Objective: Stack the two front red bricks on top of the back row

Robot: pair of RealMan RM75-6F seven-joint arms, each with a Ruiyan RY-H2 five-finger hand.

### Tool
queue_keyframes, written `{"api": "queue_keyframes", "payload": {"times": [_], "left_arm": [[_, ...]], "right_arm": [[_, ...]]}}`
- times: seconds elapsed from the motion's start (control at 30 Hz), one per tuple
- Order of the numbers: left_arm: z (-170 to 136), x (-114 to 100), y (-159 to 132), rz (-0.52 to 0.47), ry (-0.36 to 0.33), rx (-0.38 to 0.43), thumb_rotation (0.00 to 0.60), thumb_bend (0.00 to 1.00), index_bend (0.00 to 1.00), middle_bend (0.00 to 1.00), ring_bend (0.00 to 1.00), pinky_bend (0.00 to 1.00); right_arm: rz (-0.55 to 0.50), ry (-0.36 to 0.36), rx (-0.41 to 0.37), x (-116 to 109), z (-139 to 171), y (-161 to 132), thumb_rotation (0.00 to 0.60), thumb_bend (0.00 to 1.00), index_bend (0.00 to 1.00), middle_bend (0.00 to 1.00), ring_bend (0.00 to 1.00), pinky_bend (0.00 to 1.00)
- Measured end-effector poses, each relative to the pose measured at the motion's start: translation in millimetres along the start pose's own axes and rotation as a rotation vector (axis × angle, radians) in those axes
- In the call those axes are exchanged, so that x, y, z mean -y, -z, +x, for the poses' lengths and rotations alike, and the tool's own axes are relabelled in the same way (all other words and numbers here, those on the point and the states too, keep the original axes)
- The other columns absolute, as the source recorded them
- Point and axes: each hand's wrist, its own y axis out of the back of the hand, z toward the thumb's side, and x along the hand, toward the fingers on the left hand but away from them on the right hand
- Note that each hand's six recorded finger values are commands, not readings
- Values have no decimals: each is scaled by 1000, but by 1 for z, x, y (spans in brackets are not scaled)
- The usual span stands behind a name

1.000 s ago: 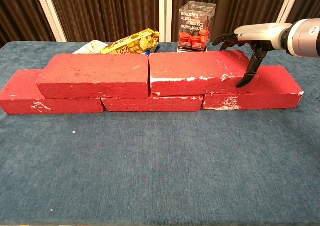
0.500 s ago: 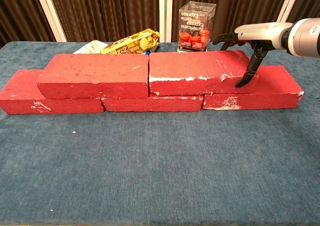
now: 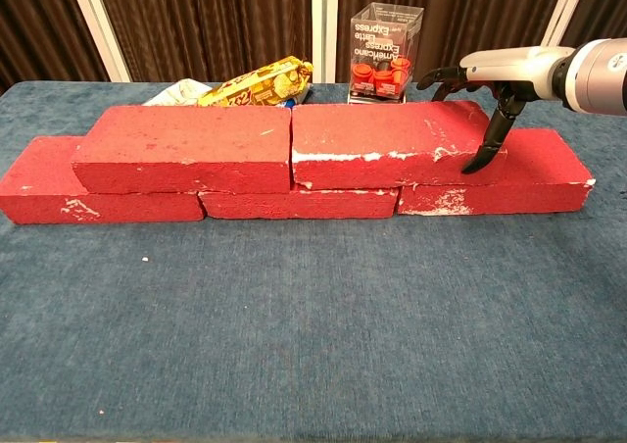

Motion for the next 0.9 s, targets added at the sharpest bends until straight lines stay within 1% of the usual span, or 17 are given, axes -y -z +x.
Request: {"api": "queue_keyframes", "payload": {"times": [0.07,0.13,0.23,0.43,0.63,0.8,0.9], "left_arm": [[0,0,0,-1,1,-1,600,6,0,0,0,0],[0,1,1,-1,2,-1,600,6,0,0,0,0],[-1,1,1,-1,6,-1,600,6,0,0,0,0],[-1,0,1,0,7,1,600,6,0,0,0,0],[-2,-2,1,1,2,0,600,7,0,0,0,0],[-3,-3,2,-1,-7,-4,600,6,0,0,0,0],[-4,-4,3,-2,-16,-6,600,6,0,0,0,0]], "right_arm": [[-4,-2,0,0,0,0,600,0,0,112,20,0],[-9,-7,-1,1,0,0,600,0,0,64,1,0],[-15,-16,-2,2,1,0,600,0,0,6,0,0],[-18,-16,-9,2,1,-2,600,0,0,0,0,0],[-19,1,-25,-2,6,-5,600,0,0,0,0,0],[-7,42,-45,-12,21,-7,600,0,0,0,0,0],[4,93,-55,-20,38,-4,600,0,0,0,0,0]]}}
